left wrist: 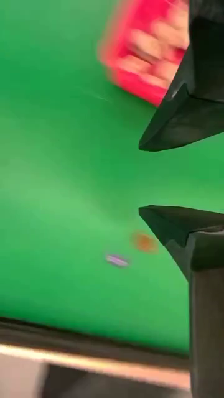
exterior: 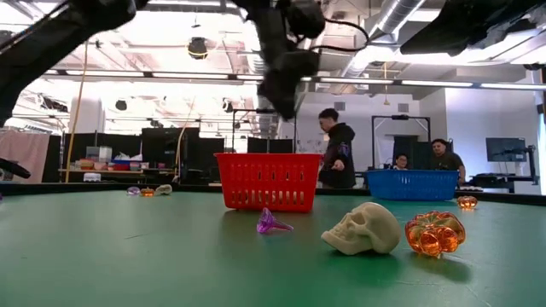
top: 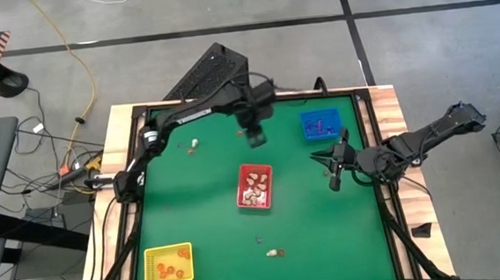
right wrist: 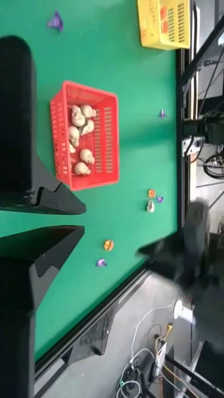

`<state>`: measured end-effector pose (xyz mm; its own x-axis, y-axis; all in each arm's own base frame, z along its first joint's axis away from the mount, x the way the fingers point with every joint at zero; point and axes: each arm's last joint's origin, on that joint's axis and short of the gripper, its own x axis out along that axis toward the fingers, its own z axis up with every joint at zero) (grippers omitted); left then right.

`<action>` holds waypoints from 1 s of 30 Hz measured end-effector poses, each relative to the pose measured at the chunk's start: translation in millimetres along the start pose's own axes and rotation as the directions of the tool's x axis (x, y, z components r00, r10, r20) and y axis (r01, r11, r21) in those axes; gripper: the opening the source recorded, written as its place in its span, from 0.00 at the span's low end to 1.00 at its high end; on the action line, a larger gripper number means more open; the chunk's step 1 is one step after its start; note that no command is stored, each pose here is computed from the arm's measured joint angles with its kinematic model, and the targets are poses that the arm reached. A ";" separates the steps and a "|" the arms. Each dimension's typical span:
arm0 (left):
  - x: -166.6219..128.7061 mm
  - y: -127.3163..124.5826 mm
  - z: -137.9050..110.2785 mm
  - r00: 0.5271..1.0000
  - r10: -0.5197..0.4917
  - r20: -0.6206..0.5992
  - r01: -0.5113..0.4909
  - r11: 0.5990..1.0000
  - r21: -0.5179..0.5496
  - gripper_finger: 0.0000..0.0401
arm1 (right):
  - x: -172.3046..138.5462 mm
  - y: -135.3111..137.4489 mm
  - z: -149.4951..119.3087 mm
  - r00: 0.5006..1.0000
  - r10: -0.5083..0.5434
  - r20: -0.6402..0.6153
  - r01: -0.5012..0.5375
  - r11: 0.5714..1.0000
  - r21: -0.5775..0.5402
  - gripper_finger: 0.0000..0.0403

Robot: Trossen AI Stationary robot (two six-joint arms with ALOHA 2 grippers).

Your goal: Sort Halloween decoration

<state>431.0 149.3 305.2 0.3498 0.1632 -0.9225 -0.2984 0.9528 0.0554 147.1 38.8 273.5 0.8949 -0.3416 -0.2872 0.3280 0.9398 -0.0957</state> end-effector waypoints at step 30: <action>32.3 16.0 -225.4 0.941 0.112 -0.320 -0.229 0.906 -0.356 0.35 | 12.1 21.4 0.9 0.998 0.053 0.018 -0.053 0.999 0.005 0.17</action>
<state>237.4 112.2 190.1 0.0109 0.1784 -0.9839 -0.6667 0.7346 0.1258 165.2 54.8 268.8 0.9164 -0.2915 -0.2744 0.2817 0.9565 -0.0752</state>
